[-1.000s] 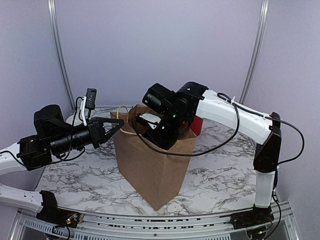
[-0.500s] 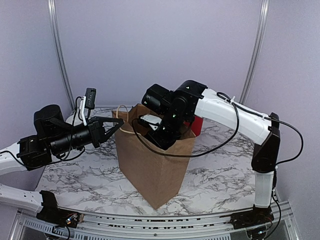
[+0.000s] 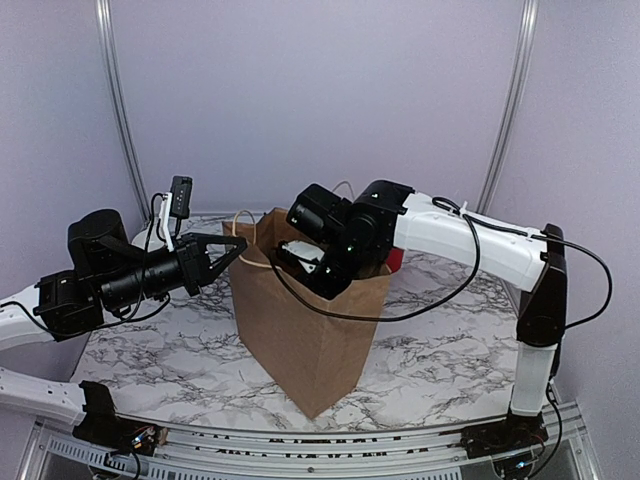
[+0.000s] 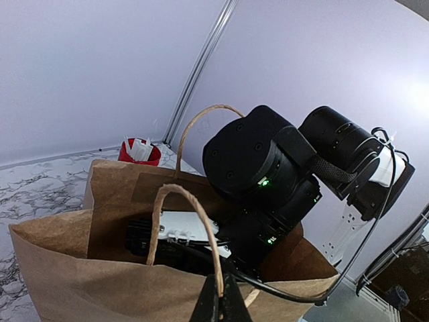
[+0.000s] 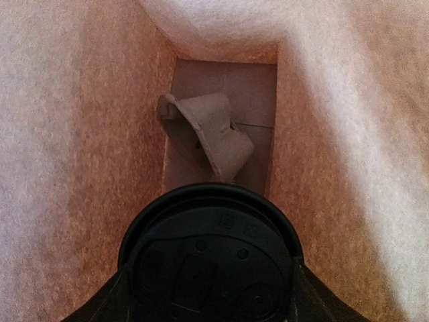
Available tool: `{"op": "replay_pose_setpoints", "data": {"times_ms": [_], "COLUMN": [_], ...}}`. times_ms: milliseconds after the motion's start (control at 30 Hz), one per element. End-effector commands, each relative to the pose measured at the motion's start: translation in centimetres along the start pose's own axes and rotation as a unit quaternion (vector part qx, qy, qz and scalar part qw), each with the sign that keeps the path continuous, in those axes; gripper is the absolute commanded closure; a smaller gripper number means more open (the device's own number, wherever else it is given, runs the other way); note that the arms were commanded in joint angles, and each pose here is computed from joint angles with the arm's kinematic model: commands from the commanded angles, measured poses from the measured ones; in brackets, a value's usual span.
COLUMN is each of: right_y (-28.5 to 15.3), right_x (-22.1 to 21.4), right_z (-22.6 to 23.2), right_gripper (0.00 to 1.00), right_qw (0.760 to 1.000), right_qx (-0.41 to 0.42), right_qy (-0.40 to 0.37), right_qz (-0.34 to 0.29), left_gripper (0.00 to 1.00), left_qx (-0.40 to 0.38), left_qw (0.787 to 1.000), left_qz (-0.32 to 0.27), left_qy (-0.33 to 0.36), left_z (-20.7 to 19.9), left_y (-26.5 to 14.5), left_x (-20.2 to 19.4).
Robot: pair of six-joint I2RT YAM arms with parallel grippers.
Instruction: Pack the takeout coffee
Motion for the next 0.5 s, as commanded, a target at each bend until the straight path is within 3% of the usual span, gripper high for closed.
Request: {"op": "replay_pose_setpoints", "data": {"times_ms": [0,200,467], "right_y": [2.1,2.1,-2.1], "right_x": [-2.0,-1.5,1.6], "right_z": [-0.4,-0.5,0.0], "right_gripper": [0.44,0.44,0.44], "right_qw": [0.998,0.999,0.999], "right_qx": [-0.013,-0.022,-0.036], "right_qy": [0.01,0.008,0.001], "right_qz": [0.053,0.047,-0.027], "left_gripper": [1.0,1.0,1.0], "left_qx": [0.006,0.01,0.017], "left_qw": [1.0,1.0,1.0], "left_qz": [-0.005,-0.003,-0.003], "left_qy": [0.009,0.011,0.014], "left_z": [0.0,0.1,0.3], "left_y": [-0.2,-0.2,-0.3], "left_x": [0.2,0.1,0.2]}}
Point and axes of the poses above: each gripper's point midway between its finger pads, its own y axis out along the fingers, its own z axis along the line the jaws close on, x = y × z, the point moved 5 cm from there along -y, back along the fingers, and after that the axes turned 4 degrees about y, right-handed, at the moved point
